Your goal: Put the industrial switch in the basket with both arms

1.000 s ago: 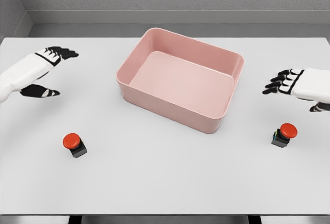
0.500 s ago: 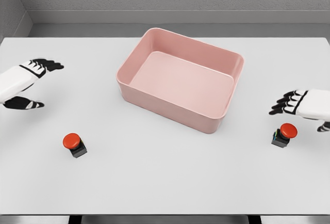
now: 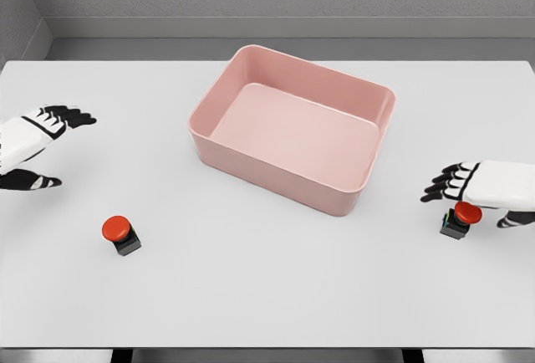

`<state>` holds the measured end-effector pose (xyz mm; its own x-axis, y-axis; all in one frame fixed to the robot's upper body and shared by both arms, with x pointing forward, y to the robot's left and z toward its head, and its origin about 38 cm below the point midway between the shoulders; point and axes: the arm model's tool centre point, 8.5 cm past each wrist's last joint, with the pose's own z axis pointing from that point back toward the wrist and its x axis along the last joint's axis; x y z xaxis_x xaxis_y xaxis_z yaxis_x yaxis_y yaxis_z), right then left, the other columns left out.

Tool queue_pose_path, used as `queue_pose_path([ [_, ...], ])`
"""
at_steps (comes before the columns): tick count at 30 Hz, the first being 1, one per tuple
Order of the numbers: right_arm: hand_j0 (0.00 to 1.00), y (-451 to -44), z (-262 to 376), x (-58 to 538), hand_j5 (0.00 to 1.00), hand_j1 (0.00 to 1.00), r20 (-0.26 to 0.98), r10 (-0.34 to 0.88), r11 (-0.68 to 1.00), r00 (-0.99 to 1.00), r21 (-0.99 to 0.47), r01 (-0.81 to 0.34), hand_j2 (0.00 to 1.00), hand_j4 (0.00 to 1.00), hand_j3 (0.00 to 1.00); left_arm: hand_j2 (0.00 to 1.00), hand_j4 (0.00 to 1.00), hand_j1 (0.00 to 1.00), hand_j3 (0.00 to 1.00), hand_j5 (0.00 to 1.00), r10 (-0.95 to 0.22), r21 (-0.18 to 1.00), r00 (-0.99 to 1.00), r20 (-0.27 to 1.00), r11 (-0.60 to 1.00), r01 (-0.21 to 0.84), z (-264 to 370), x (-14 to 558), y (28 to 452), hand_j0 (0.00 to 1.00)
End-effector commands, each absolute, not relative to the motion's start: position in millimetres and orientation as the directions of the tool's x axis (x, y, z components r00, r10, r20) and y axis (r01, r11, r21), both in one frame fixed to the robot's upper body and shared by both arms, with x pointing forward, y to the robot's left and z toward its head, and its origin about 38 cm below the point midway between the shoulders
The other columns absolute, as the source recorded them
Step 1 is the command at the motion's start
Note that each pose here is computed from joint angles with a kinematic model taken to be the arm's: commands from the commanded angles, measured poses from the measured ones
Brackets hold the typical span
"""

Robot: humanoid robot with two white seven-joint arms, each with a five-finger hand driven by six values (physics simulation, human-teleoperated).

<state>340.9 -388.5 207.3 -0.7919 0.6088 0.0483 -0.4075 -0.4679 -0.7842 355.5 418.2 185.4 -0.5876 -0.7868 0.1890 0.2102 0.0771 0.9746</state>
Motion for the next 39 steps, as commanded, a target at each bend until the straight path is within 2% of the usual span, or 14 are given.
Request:
queue_pose_path([
  [1, 1.00, -384, 205, 342, 1.00, 1.00, 0.059, 0.604, -0.460, -0.795, -0.788, -0.409, 1.00, 1.00, 1.00, 1.00, 1.00, 1.00, 1.00, 1.00, -0.777, 0.977, -0.602, 0.183, 0.076, 0.200, 192, 355, 414, 1.00],
  [13, 0.99, -379, 196, 344, 0.99, 0.99, 0.059, 0.594, -0.471, -0.803, -0.783, -0.406, 0.99, 0.99, 0.99, 1.00, 1.00, 1.00, 1.00, 1.00, -0.753, 0.967, -0.626, 0.204, 0.055, 0.249, 178, 338, 403, 1.00],
  [14, 0.93, -380, 196, 343, 0.93, 0.93, 0.056, 0.593, -0.476, -0.803, -0.780, -0.406, 0.93, 0.93, 0.93, 1.00, 1.00, 1.00, 1.00, 1.00, -0.752, 0.966, -0.627, 0.205, 0.054, 0.252, 177, 337, 403, 1.00],
  [17, 0.83, -381, 196, 343, 0.83, 0.83, 0.044, 0.591, -0.489, -0.806, -0.775, -0.401, 0.83, 0.83, 0.83, 1.00, 1.00, 1.00, 1.00, 1.00, -0.750, 0.959, -0.624, 0.219, 0.049, 0.278, 168, 332, 401, 1.00],
  [21, 0.76, -381, 196, 343, 0.76, 0.76, 0.042, 0.590, -0.491, -0.806, -0.774, -0.400, 0.76, 0.76, 0.76, 1.00, 1.00, 1.00, 1.00, 1.00, -0.725, 0.947, -0.646, 0.240, 0.028, 0.320, 159, 323, 388, 1.00],
  [39, 0.71, -380, 191, 338, 0.71, 0.71, 0.053, 0.583, -0.509, -0.810, -0.754, -0.416, 0.71, 0.71, 0.71, 1.00, 1.00, 1.00, 1.00, 1.00, -0.692, 0.939, -0.670, 0.268, 0.031, 0.343, 152, 310, 372, 1.00],
])
